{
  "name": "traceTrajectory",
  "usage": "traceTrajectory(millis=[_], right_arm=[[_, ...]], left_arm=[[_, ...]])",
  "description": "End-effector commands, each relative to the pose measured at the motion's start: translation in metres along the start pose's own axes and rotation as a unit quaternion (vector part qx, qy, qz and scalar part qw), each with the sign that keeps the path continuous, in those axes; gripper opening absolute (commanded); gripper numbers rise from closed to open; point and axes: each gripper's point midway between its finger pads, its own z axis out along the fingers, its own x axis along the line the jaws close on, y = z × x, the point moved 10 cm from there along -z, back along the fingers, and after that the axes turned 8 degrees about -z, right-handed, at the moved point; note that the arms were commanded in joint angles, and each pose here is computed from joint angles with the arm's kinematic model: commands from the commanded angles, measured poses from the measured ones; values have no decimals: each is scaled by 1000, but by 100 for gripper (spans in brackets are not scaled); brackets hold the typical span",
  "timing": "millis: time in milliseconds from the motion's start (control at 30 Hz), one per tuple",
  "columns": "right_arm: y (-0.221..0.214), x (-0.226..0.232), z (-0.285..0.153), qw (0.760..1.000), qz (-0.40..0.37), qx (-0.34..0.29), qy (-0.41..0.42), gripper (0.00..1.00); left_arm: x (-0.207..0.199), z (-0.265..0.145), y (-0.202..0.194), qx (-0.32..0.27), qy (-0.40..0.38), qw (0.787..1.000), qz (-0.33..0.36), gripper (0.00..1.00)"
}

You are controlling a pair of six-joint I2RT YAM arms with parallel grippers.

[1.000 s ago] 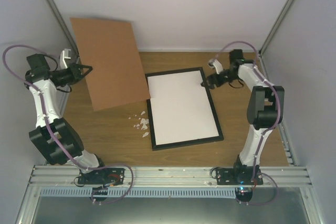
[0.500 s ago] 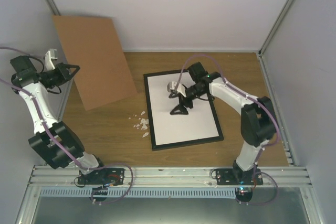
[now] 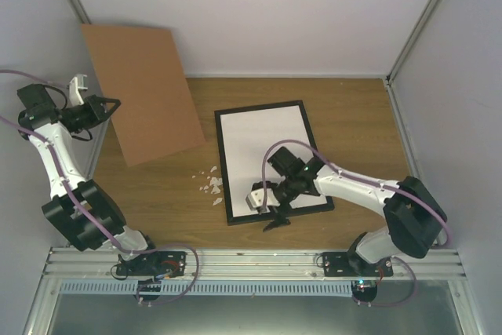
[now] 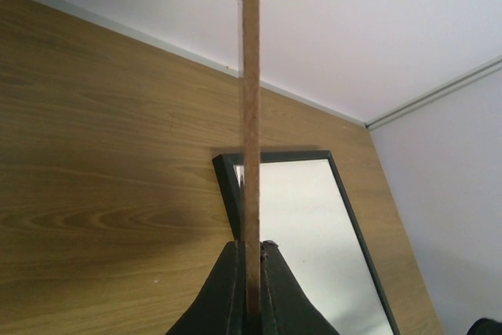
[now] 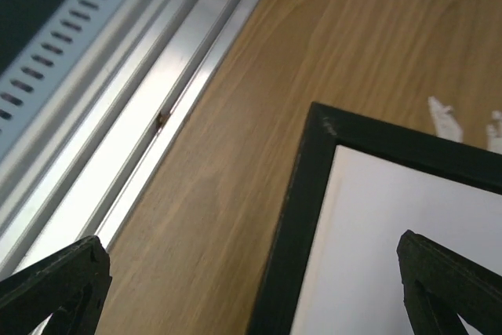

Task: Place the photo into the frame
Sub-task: Move the photo frame to the center of the board.

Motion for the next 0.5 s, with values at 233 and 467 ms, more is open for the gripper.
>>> traceTrajectory(millis=[233,467], right_arm=[[-8,-18,61,988,-30,110,-108,99],[-10,-28,90,986,-19,117,-120,89]], left_arm=[[-16,-3,-4,-12,-65,995,71,0],[-17,-3,-13,-19,-81,992,99,0]])
